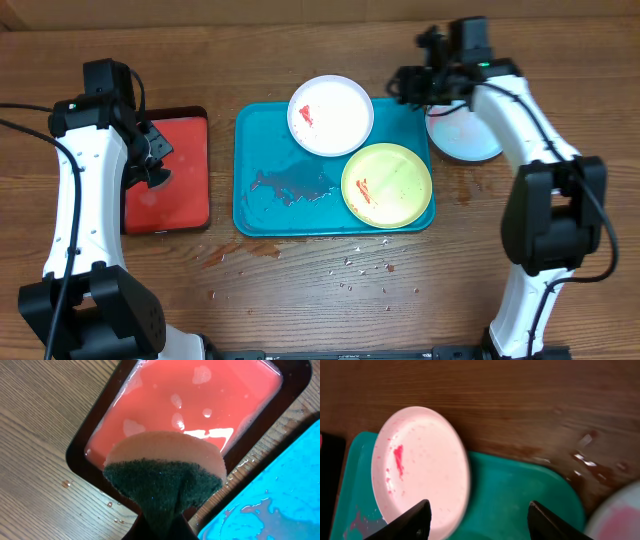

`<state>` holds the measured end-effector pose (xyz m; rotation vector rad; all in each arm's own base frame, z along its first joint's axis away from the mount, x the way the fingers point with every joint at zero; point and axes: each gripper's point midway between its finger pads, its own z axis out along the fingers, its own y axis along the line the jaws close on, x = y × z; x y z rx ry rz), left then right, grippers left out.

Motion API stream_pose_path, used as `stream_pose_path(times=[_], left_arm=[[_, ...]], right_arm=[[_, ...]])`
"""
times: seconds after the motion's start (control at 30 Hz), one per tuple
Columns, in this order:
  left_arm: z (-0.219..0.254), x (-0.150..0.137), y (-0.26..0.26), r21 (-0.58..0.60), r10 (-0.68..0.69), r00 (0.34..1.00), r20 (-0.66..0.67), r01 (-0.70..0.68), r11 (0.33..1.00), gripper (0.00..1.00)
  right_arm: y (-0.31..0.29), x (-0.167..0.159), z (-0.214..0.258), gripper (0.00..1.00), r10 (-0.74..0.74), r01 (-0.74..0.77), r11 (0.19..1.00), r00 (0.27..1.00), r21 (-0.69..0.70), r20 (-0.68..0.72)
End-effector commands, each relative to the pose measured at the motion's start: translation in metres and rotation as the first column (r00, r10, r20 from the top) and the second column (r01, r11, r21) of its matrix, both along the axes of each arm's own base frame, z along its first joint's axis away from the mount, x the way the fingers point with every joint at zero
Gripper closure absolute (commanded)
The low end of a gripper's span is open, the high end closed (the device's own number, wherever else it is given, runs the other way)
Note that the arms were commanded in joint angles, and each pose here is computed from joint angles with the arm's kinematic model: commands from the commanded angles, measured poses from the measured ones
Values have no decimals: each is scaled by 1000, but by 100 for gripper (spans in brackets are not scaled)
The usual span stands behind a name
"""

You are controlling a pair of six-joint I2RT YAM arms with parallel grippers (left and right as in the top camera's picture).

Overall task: Clean dirty plates on tray and stack at the side
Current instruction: 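Move the right gripper back and grasp the white plate rim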

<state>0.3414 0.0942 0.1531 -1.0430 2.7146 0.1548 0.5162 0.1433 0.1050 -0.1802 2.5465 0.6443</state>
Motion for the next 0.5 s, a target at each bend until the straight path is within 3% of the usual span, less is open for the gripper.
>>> stream_pose_path(times=[0.0, 0.33, 0.47], left_arm=[[-4, -2, -1, -9, 10, 1000, -15, -10, 1000, 96], [-4, -2, -1, -9, 10, 1000, -14, -10, 1000, 96], [-4, -2, -1, -9, 10, 1000, -13, -10, 1000, 96]], right_arm=[[3, 12, -25, 37, -72, 74, 988, 997, -135, 21], [52, 18, -71, 37, -2, 8, 989, 999, -146, 40], [60, 13, -83, 54, 12, -9, 989, 1000, -151, 20]])
